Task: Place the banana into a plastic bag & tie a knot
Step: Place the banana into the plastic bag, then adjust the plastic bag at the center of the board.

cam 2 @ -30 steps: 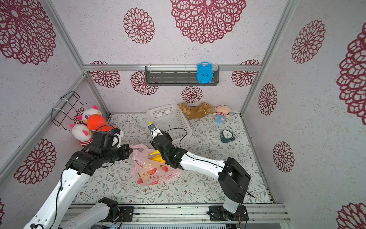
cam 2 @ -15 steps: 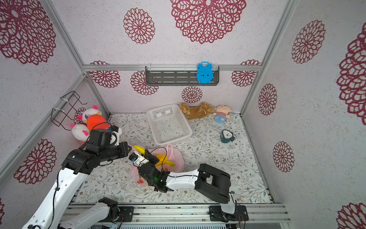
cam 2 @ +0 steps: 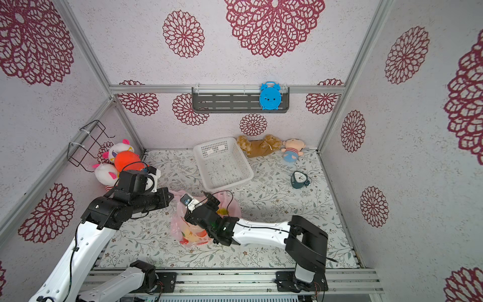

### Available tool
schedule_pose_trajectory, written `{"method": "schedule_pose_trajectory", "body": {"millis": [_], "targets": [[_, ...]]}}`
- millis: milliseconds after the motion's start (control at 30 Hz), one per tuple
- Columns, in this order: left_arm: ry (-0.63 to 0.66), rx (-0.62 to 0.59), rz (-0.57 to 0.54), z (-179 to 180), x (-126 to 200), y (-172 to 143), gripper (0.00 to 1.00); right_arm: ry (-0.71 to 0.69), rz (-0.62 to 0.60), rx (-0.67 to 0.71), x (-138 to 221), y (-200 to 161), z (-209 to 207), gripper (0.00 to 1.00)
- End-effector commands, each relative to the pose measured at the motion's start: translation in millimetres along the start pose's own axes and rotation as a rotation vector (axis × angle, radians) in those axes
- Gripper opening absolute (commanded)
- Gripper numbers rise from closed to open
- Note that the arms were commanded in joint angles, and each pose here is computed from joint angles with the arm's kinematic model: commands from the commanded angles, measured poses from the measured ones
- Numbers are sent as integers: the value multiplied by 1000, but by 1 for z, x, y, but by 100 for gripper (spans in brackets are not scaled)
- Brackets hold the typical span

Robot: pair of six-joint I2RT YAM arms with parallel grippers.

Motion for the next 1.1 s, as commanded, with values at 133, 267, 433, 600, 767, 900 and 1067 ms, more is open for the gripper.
{"method": "schedule_pose_trajectory", "body": {"millis": [133,267,433,600,767,900,1067], "targets": [[-9,-5,-7,-2,5,-1,0,170,195,-386,-6,-26,-83,97],[-5,-4,-9,-1,5,-1,0,211,338,-569,-31,-73,-105,90],[-1,-2,-5,0,3,-2,0,315,358,-723,-57,-114,-111,78],[0,4,5,1,-1,-3,0,370,394,-755,-91,-138,-102,66],[0,7,3,2,-1,-5,0,455,368,-794,-113,-143,-89,57],[3,8,4,3,-2,-5,0,457,346,-804,-115,-141,-89,54],[7,6,5,3,-4,-5,0,413,301,-788,-104,-132,-98,29]]}}
Point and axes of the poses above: each gripper's point midway between its finger pads, its own x axis back along the fingers, its own z axis along the line the jaws close on, y = z × x, the point moved 7 cm from there along x, back along the fingers, and after that the axes turned 12 degrees about x, right-handed, at the moved point
